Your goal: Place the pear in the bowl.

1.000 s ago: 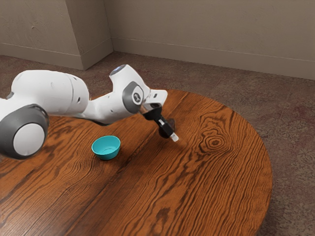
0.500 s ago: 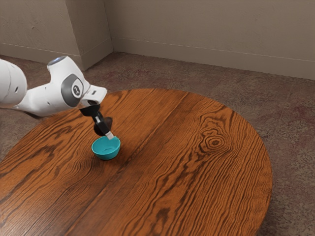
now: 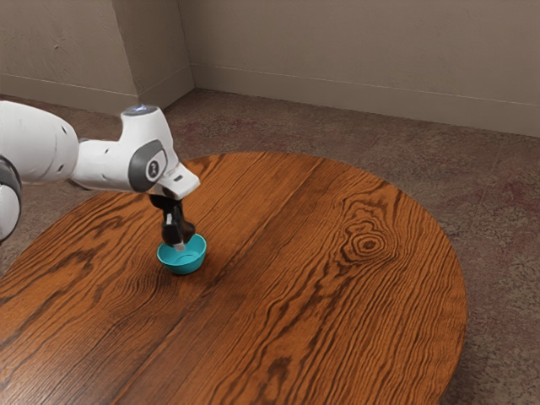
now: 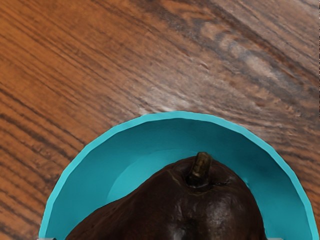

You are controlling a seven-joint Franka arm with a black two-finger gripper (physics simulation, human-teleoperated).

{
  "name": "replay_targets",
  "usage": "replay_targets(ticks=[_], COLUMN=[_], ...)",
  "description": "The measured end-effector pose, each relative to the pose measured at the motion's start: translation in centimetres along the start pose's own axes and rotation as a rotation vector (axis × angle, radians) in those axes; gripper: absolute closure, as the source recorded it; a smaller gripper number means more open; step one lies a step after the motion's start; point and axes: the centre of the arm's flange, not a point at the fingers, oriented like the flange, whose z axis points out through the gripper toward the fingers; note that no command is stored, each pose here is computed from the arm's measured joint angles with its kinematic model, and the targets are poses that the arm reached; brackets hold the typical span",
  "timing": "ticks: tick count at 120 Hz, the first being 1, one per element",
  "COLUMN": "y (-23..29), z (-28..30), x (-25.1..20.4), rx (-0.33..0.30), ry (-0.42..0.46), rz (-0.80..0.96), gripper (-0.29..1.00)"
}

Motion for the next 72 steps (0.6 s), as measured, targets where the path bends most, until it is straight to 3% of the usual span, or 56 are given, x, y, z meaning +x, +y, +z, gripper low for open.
replay_targets(ticks=[21, 45, 56, 72], y=[0.7, 7.4, 9.8, 13.3], z=[-0.8, -18.5, -27.1, -30.4], x=[0.5, 3.7, 5.4, 7.6], rx=[-0.010, 0.014, 0.083, 0.074], ry=[0.003, 0.087, 0.087, 0.049], rz=[0.029, 0.076, 0.129, 0.185], gripper=[0.07, 0.03, 0.02, 0.01])
